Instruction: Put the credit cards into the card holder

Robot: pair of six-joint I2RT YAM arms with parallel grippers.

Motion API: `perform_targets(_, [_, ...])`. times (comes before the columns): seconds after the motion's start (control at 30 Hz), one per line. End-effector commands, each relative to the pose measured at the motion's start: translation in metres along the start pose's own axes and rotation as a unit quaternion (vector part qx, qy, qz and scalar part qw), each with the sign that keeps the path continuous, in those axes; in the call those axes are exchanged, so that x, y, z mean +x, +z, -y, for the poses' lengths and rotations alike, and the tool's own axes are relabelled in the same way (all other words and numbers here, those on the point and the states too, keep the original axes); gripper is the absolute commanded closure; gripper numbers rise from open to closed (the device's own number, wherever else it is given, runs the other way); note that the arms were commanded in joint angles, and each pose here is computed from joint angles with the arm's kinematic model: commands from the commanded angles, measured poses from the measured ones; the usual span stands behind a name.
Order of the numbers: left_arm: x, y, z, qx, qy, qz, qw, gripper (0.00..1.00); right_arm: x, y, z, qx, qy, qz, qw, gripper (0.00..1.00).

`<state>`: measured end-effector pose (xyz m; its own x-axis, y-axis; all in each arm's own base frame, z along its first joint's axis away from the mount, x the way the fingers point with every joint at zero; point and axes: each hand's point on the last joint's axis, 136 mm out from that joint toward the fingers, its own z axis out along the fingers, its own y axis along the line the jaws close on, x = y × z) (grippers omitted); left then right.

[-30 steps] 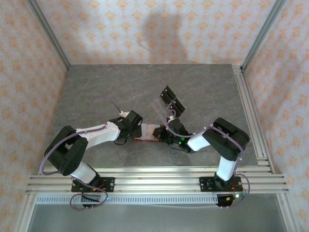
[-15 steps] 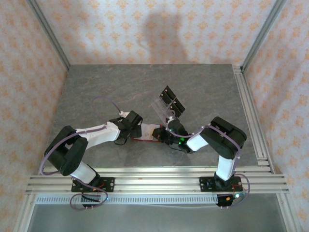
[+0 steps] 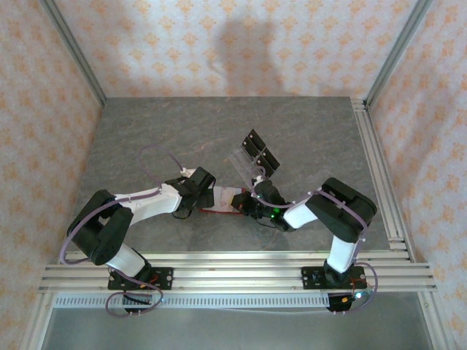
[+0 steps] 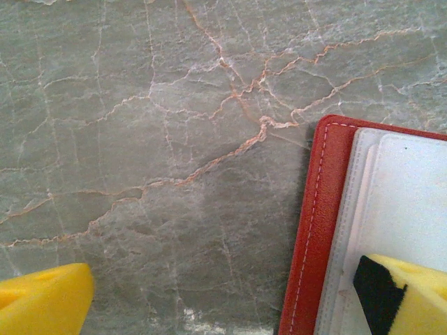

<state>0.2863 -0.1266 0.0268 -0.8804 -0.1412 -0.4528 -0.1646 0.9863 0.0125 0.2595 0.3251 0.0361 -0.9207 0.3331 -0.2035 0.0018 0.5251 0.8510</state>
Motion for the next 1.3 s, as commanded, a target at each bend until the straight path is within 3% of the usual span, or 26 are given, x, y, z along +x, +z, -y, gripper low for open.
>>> perform_targets(0.0, [0.012, 0.007, -0.019, -0.036, 0.006, -0.012, 0.999, 0.02, 0.0, -0.005, 0.023, 0.042, -0.003, 0.0, 0.999, 1.0])
perform_targets(0.77, [0.014, 0.009, -0.02, -0.037, 0.005, -0.013, 0.999, 0.02, -0.003, 0.017, 0.015, 0.012, 0.01, -0.022, 1.0, 1.0])
perform_targets(1.0, [-0.001, -0.01, -0.043, -0.086, -0.017, 0.029, 0.996, 0.01, -0.004, 0.011, 0.017, 0.003, 0.019, -0.021, 1.0, 1.0])
perform_targets(1.27, [0.002, -0.004, -0.037, -0.079, -0.011, 0.018, 0.997, 0.01, -0.005, 0.018, 0.008, -0.013, 0.02, -0.031, 0.999, 1.0])
